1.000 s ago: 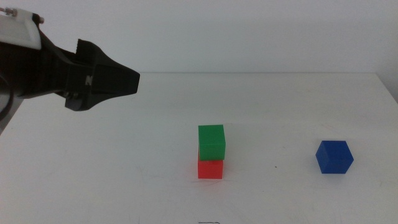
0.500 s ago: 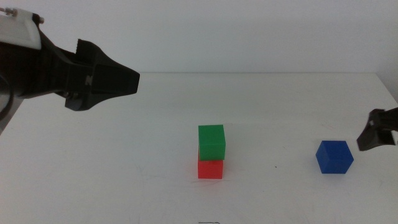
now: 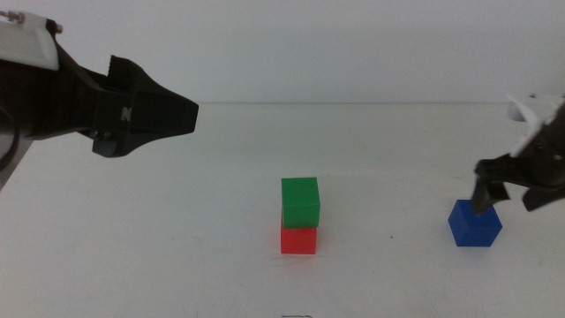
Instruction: Stack red cubes first, then green, then blue cubes in a specific spot.
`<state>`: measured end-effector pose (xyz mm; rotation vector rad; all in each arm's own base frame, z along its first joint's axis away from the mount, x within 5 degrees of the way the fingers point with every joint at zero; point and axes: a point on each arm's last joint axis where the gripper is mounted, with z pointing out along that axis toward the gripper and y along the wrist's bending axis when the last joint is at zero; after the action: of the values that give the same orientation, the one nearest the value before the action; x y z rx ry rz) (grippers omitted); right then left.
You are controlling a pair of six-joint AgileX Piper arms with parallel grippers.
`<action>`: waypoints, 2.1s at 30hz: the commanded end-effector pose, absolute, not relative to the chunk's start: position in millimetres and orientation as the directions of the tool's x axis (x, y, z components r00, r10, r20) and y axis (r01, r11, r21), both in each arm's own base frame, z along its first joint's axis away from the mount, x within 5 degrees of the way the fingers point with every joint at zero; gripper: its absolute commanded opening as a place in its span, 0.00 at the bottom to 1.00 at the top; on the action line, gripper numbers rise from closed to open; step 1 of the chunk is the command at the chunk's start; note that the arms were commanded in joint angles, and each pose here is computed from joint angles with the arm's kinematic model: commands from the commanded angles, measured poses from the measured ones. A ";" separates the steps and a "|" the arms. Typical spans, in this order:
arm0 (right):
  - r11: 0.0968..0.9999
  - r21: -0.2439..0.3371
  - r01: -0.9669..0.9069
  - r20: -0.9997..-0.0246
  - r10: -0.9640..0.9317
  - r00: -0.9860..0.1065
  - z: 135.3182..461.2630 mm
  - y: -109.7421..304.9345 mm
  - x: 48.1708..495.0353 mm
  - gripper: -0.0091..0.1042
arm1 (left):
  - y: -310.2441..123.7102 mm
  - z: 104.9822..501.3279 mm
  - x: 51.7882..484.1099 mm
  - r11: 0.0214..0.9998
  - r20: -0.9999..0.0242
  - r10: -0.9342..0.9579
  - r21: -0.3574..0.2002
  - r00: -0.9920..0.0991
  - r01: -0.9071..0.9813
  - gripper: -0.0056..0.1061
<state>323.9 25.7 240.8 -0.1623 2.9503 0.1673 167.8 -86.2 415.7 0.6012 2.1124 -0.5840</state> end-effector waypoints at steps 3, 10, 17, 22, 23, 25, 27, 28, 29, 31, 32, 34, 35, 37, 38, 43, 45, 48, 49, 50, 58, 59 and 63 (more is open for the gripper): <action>0.993 0.034 -0.110 -0.297 -0.095 -0.950 258.9 38.3 337.5 0.91 | -86.9 430.1 165.1 0.772 -0.864 0.139 -0.211 -0.484 0.599 0.89; 0.999 0.020 -0.038 -0.267 -0.032 -0.963 247.9 38.0 347.6 0.91 | -86.9 430.1 165.1 0.772 -0.864 0.139 -0.211 -0.484 0.599 0.89; 0.999 0.032 -0.033 -0.260 -0.024 -0.965 236.7 39.8 354.1 0.91 | -86.9 430.1 165.1 0.772 -0.864 0.139 -0.211 -0.484 0.599 0.89; 0.999 0.031 -0.033 -0.245 -0.024 -0.969 225.7 40.3 358.9 0.91 | -86.9 430.1 165.1 0.772 -0.864 0.139 -0.211 -0.484 0.599 0.89; 0.999 0.030 -0.033 -0.242 -0.024 -0.970 223.4 40.4 359.8 0.91 | -86.9 430.1 165.1 0.772 -0.864 0.139 -0.211 -0.484 0.599 0.89; 0.999 0.030 -0.032 -0.239 -0.024 -0.971 218.6 40.6 362.2 0.91 | -86.9 430.1 165.1 0.772 -0.864 0.139 -0.211 -0.484 0.599 0.89; 0.999 0.030 -0.032 -0.241 -0.024 -0.970 214.4 40.9 364.4 0.91 | -86.9 430.1 165.1 0.772 -0.864 0.139 -0.211 -0.484 0.599 0.89; 0.999 0.030 -0.032 -0.242 -0.024 -0.970 213.8 40.9 364.8 0.90 | -86.9 430.1 165.1 0.772 -0.864 0.139 -0.211 -0.484 0.599 0.89; 0.999 0.031 -0.032 -0.240 -0.023 -0.971 211.7 41.1 365.6 0.90 | -86.9 430.1 165.1 0.772 -0.864 0.139 -0.211 -0.484 0.599 0.89; 0.999 0.030 -0.032 -0.233 -0.024 -0.972 209.4 41.1 366.1 0.87 | -86.9 430.1 165.1 0.772 -0.864 0.139 -0.211 -0.484 0.599 0.89; 0.999 0.030 -0.032 -0.231 -0.024 -0.973 208.9 41.1 366.2 0.85 | -86.9 430.1 165.1 0.772 -0.864 0.139 -0.211 -0.484 0.599 0.89; 0.999 0.028 -0.032 -0.222 -0.025 -0.975 207.7 41.0 366.0 0.78 | -86.9 430.1 165.1 0.772 -0.864 0.139 -0.211 -0.484 0.599 0.89; 0.999 0.028 -0.032 -0.217 -0.025 -0.976 207.2 41.0 365.8 0.72 | -86.9 430.1 165.1 0.772 -0.864 0.139 -0.211 -0.484 0.599 0.89; 0.999 0.028 -0.032 -0.214 -0.025 -0.977 207.1 40.9 365.5 0.55 | -86.9 430.1 165.1 0.772 -0.864 0.139 -0.211 -0.484 0.599 0.89; 0.999 0.028 -0.031 -0.213 -0.025 -0.977 206.9 41.0 365.3 0.45 | -86.9 430.1 165.1 0.772 -0.864 0.139 -0.211 -0.484 0.599 0.89; 0.999 0.025 -0.042 -0.204 -0.036 -0.978 210.1 40.7 362.8 0.07 | -86.9 430.1 165.1 0.772 -0.864 0.139 -0.211 -0.484 0.599 0.89; 0.998 0.021 -0.054 -0.194 -0.049 -0.980 215.2 40.0 356.9 0.07 | -86.9 430.1 165.1 0.772 -0.864 0.139 -0.211 -0.484 0.599 0.89; 0.999 0.022 -0.047 -0.201 -0.042 -0.979 220.2 37.3 333.4 0.07 | -86.8 430.0 165.1 0.772 -0.864 0.140 -0.211 -0.484 0.599 0.89; 0.999 0.031 -0.032 -0.219 -0.025 -0.976 221.8 36.8 325.4 0.07 | -86.8 430.1 165.2 0.773 -0.864 0.140 -0.210 -0.484 0.599 0.89; 0.999 0.041 -0.009 -0.232 0.001 -0.973 224.6 35.9 314.0 0.07 | -86.8 430.1 165.2 0.773 -0.864 0.140 -0.210 -0.484 0.599 0.89; 0.995 0.002 0.104 -0.294 0.100 -0.951 277.4 41.3 261.0 0.07 | -86.9 429.9 165.4 0.773 -0.864 0.140 -0.211 -0.484 0.599 0.89; 0.993 0.007 0.118 -0.299 0.115 -0.947 283.3 44.2 258.5 0.07 | -87.0 429.8 165.7 0.773 -0.863 0.140 -0.211 -0.485 0.599 0.89; 0.993 0.023 0.117 -0.328 0.118 -0.937 303.4 74.6 256.5 0.07 | -87.0 429.8 165.7 0.773 -0.863 0.140 -0.211 -0.485 0.599 0.89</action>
<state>256.9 66.6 281.2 0.1566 2.8852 -0.0175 167.9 -86.2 415.7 0.6007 2.1117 -0.5838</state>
